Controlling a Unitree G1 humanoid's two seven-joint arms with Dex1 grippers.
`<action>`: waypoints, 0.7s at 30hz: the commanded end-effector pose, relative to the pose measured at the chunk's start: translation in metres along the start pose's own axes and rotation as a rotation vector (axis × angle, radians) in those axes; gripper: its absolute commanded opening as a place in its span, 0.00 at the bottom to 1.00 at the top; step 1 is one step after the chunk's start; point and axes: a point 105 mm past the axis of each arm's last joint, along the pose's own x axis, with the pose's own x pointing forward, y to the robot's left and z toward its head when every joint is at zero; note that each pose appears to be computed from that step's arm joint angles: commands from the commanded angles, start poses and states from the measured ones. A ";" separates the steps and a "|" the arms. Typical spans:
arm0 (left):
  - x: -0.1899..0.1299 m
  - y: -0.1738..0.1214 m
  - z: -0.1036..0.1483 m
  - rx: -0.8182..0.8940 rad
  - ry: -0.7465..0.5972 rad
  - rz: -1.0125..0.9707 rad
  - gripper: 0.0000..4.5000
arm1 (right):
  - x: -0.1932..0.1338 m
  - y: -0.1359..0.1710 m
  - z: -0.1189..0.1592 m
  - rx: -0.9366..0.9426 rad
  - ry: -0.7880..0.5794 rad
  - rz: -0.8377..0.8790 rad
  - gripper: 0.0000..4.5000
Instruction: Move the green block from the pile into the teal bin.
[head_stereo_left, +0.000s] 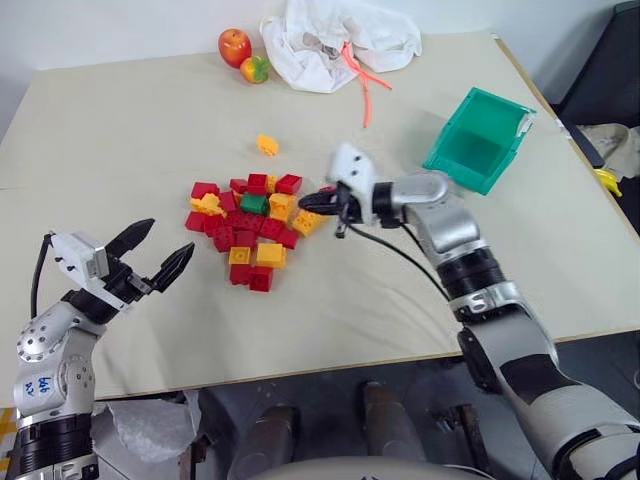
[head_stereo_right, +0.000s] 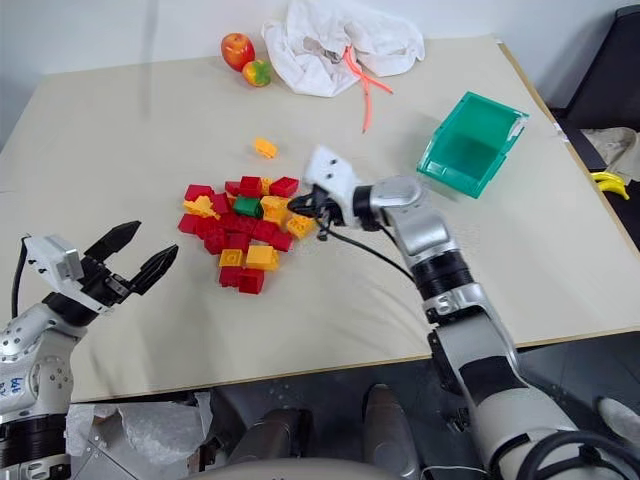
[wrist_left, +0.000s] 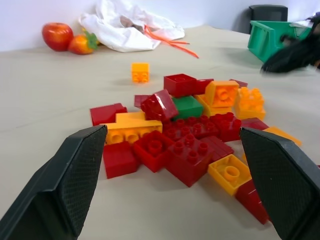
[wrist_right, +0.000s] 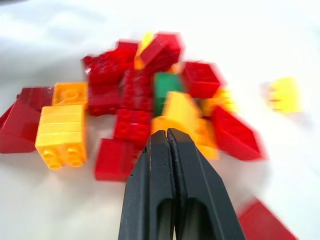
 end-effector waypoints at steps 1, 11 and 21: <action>0.007 -0.005 0.013 0.028 -0.021 -0.050 1.00 | -0.020 0.004 0.011 -0.018 -0.052 0.022 0.22; 0.032 -0.009 0.027 0.001 0.039 -0.113 1.00 | -0.077 0.015 -0.008 0.038 -0.008 0.026 0.93; 0.049 -0.016 0.031 -0.030 0.171 -0.156 1.00 | -0.100 0.017 -0.008 0.054 -0.036 -0.080 1.00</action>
